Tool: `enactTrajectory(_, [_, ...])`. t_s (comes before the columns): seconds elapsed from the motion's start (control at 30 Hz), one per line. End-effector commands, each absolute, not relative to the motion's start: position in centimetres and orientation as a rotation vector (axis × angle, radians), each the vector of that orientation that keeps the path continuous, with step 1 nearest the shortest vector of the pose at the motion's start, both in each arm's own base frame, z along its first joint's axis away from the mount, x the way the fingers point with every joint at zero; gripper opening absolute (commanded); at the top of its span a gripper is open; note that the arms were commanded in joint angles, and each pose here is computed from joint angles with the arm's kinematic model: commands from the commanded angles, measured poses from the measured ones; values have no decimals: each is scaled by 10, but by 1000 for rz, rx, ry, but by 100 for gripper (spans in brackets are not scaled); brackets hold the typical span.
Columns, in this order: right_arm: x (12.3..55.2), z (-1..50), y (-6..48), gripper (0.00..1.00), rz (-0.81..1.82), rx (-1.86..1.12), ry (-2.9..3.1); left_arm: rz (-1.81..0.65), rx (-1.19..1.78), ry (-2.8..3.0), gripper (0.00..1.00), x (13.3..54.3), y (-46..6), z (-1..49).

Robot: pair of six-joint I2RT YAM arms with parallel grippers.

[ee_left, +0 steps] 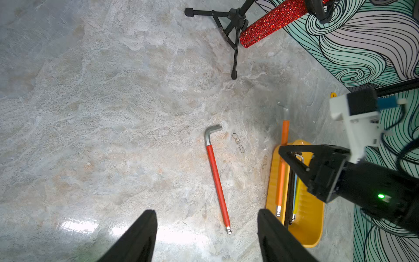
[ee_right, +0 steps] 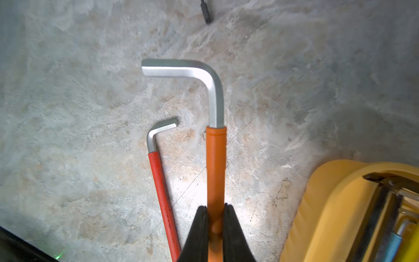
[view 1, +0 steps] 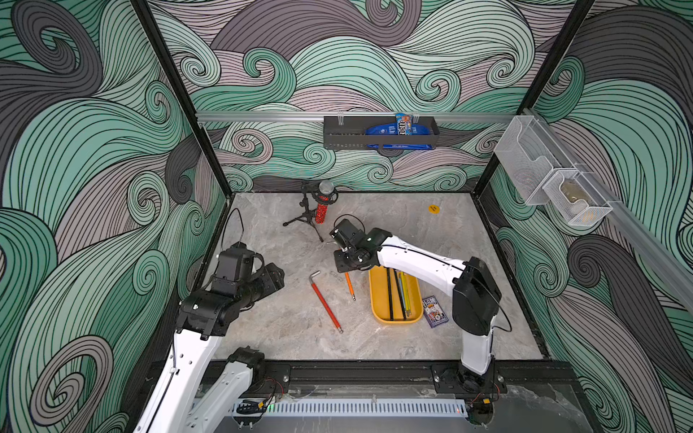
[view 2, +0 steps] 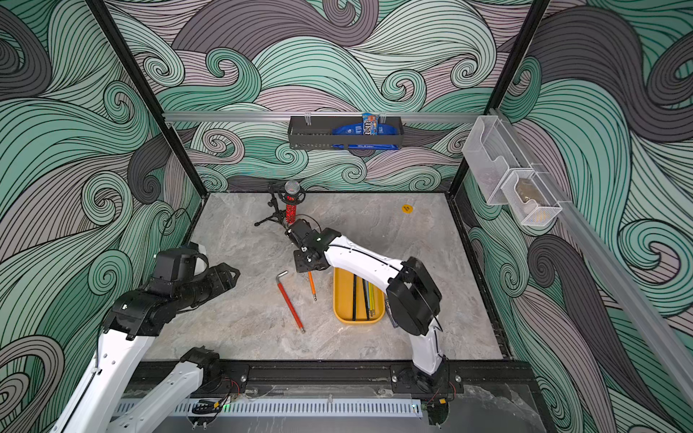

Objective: Put the hex key on the desktop into the storage box
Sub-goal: Pick up the Allen key from the center of the board, then place the Allen key in the storage box.

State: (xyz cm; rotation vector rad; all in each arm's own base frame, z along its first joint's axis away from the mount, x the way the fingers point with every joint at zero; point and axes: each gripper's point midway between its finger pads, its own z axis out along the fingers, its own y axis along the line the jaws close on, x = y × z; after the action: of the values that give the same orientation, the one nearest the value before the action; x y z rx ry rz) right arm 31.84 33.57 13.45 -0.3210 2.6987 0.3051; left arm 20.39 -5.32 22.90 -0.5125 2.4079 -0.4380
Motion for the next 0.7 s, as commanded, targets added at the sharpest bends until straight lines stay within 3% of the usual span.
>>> enactTrajectory(0.0, [314,145,304,0,301,-237,2719,-446,-487,2386,73,207,-55,235])
enactTrajectory(0.3, [294,139,225,0,303,-139,2775,-465,-487,2388,73,207,-57,233])
enactTrajectory(0.67, [267,100,179,0,299,-60,2907,-468,-486,2386,73,207,-58,234])
